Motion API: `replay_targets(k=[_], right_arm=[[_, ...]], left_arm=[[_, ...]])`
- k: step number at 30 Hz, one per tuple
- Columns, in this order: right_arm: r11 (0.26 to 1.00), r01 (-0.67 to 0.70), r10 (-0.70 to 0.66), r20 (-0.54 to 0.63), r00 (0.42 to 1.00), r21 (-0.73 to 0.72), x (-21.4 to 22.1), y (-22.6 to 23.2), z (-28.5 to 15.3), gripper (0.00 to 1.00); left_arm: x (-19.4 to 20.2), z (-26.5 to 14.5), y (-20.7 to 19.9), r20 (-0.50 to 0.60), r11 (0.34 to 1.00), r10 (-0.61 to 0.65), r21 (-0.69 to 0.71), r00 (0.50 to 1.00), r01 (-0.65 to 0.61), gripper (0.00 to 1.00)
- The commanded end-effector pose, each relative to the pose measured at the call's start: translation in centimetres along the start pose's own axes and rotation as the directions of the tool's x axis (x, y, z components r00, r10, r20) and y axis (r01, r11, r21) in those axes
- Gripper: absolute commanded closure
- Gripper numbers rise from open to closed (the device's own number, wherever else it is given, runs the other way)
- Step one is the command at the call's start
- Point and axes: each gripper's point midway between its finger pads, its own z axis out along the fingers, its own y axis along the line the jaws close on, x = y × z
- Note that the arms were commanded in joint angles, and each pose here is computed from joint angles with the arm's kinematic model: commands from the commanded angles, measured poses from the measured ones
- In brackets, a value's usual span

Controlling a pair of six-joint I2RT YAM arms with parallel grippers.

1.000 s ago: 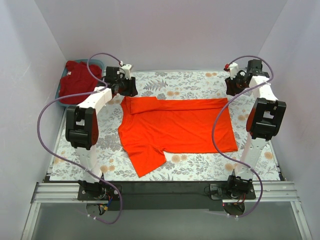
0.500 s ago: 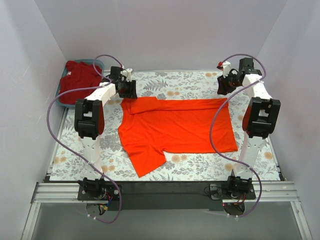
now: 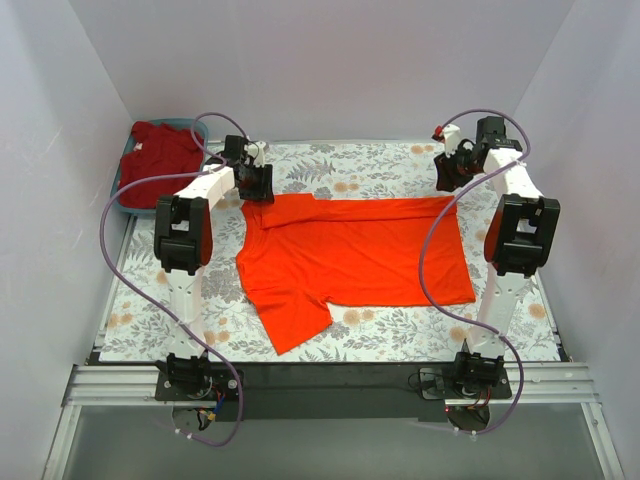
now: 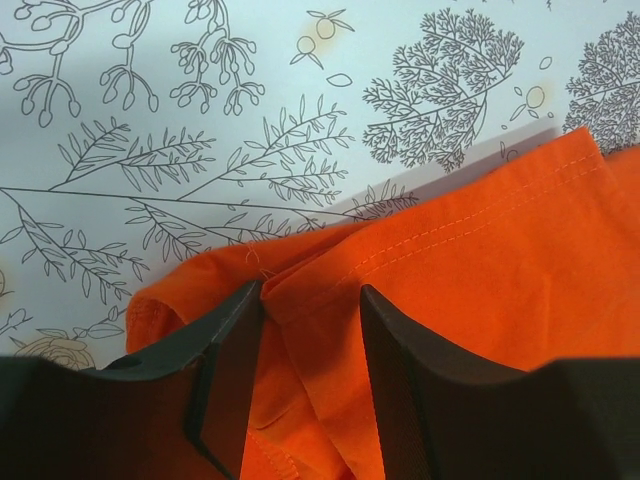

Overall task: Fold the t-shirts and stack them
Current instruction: Fold the tshirt

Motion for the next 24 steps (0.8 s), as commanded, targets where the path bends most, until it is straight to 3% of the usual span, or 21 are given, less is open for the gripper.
replay_targets(k=[1, 10, 16, 18, 24], right_arm=[[1.0, 0.021, -0.02, -0.034, 0.999, 0.009, 0.9, -0.2, -0.3, 0.53], [0.999, 0.043, -0.042, -0.153, 0.987, 0.001, 4.7, -0.4, 0.6, 0.52], [0.999, 0.045, -0.05, -0.201, 0.978, -0.029, 6.1, -0.1, 1.0, 0.57], [0.998, 0.052, -0.057, -0.205, 0.977, -0.03, 6.3, 0.0, 0.7, 0.65], [0.996, 0.076, -0.083, -0.239, 0.967, -0.037, 7.3, 0.1, -0.4, 0.93]], left_arm=[[-2.0, -1.9, -1.3, 0.05, 0.999, 0.005, 0.045, 0.999, -0.007, 0.59], [-3.1, -4.4, -3.5, 0.125, 0.989, 0.054, 0.13, 0.991, -0.07, 0.75], [-3.3, -5.5, -4.6, 0.141, 0.979, 0.073, 0.181, 0.987, -0.098, 0.96], [-3.1, -5.8, -5.0, 0.141, 0.974, 0.08, 0.198, 0.987, -0.107, 1.0], [-2.1, -8.0, -6.6, 0.16, 0.952, 0.126, 0.258, 0.979, -0.164, 1.0]])
